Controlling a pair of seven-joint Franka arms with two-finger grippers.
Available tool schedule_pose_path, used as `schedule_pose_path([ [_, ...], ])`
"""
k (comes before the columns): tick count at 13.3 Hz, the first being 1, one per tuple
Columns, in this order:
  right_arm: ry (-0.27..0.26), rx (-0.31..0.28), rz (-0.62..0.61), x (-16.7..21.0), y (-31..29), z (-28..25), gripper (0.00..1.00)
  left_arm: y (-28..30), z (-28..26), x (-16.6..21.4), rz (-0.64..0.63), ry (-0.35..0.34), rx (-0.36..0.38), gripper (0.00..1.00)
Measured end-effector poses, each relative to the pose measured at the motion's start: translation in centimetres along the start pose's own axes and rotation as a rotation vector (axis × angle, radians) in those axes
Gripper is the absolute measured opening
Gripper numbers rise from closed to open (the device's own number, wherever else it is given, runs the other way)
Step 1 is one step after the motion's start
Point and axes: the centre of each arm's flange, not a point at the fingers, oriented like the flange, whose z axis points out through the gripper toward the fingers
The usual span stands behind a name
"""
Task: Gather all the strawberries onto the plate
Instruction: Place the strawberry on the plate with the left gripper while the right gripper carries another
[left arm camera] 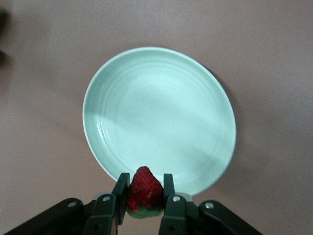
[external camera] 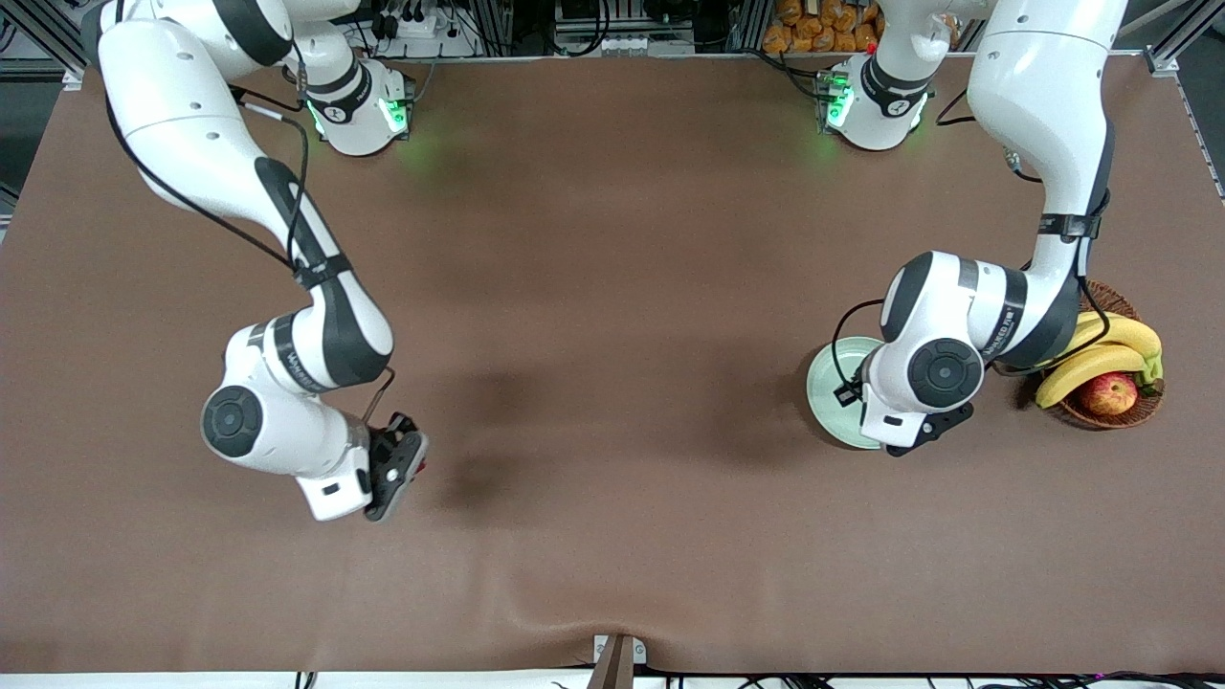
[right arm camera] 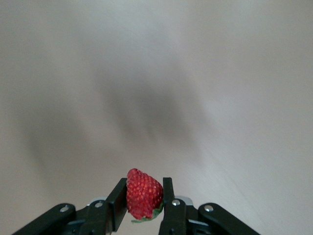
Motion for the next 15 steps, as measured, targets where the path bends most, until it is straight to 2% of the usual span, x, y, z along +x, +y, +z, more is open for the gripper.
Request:
schedule_pose_path([
  [5,0.052,0.083,-0.115,6.5,-6.5,0.0,0.33,-2.4,0.3,1.3,0.048,0.005,-0.02,0.32],
  [9,0.042,0.111,-0.213,11.1,-12.2,1.4,0.33,-2.5,-0.1,0.9,0.086,0.022,-0.009,0.32],
  [15,0.021,0.136,-0.363,17.1,-21.6,3.6,0.33,-3.2,1.8,-0.4,0.145,0.055,-0.038,0.32],
])
